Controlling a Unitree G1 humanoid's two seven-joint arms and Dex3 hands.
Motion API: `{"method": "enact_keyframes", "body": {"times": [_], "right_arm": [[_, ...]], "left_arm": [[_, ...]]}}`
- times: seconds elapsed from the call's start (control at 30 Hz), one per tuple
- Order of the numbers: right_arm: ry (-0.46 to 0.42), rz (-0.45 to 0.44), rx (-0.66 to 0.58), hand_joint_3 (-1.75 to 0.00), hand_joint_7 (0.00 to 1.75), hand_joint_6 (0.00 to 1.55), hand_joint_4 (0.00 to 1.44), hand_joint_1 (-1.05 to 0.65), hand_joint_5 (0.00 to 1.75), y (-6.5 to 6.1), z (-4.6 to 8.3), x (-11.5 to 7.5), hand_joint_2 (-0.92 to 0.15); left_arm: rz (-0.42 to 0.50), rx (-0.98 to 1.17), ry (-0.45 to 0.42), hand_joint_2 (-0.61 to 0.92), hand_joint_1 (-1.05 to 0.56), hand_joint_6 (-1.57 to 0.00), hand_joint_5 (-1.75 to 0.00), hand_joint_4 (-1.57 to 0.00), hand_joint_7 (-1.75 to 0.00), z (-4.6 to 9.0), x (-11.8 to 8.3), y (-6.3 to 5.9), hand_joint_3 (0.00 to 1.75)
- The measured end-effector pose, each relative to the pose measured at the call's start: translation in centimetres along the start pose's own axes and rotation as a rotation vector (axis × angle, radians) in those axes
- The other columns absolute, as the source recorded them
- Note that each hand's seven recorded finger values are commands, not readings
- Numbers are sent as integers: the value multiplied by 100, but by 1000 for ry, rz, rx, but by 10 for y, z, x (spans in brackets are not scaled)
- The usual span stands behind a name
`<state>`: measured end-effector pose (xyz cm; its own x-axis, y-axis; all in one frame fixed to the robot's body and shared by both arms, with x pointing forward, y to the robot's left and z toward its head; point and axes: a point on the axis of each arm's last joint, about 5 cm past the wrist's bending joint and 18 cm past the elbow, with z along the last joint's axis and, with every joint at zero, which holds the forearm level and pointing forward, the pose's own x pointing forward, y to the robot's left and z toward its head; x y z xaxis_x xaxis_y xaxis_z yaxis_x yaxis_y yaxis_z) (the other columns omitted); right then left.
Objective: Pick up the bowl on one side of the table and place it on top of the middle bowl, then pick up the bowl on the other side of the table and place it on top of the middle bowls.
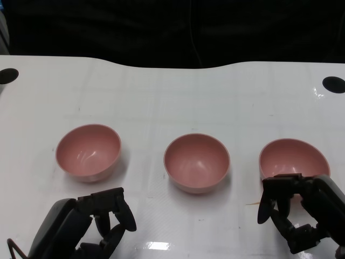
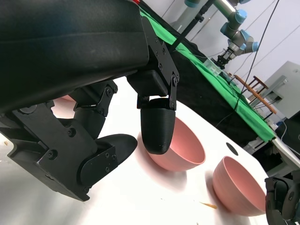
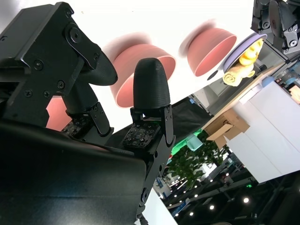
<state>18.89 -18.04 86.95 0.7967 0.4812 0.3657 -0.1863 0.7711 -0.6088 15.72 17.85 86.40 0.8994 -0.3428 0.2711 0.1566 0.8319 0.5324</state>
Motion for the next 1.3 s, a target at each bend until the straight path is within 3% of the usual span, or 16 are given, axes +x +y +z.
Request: {"method": "enact_keyframes", "body": {"times": [0.37,0.53,0.7,0.83,0.87,0.9,0.97,1.13,1.3], "right_arm": [[-2,1,2,-156,133,87,89,6,175,0,0,0,-17],[-5,2,3,-155,133,87,89,6,174,0,0,-1,-17],[-6,2,2,-155,132,87,88,7,175,0,0,0,-17],[-9,1,2,-155,132,87,88,7,175,0,0,0,-16],[-10,0,1,-155,132,87,88,7,175,0,0,0,-16],[-11,0,1,-156,133,87,88,7,174,0,1,0,-17],[-13,-1,1,-156,133,87,88,8,174,0,1,0,-17],[-14,-4,5,-159,133,87,89,9,175,0,1,1,-15],[-17,-10,11,-160,134,87,89,8,175,0,2,1,-15]], "left_arm": [[0,1,-1,46,-11,-76,-168,-79,-139,0,0,0,121],[2,0,-1,50,-10,-80,-160,-78,-117,0,0,0,112],[30,-17,3,62,-10,-90,-133,-73,-64,-1,0,2,83],[57,-20,22,69,-12,-94,-124,-71,-39,-1,0,2,64],[64,-17,29,72,-16,-92,-116,-69,-32,-1,0,2,53],[74,-6,41,82,-21,-89,-97,-67,-20,-1,0,3,31],[101,29,71,90,-25,-84,-81,-65,-9,2,0,4,12],[119,124,101,92,-32,-74,-72,-58,-1,9,2,10,9],[121,268,141,92,-43,-55,-45,-51,0,20,7,16,13]]}}
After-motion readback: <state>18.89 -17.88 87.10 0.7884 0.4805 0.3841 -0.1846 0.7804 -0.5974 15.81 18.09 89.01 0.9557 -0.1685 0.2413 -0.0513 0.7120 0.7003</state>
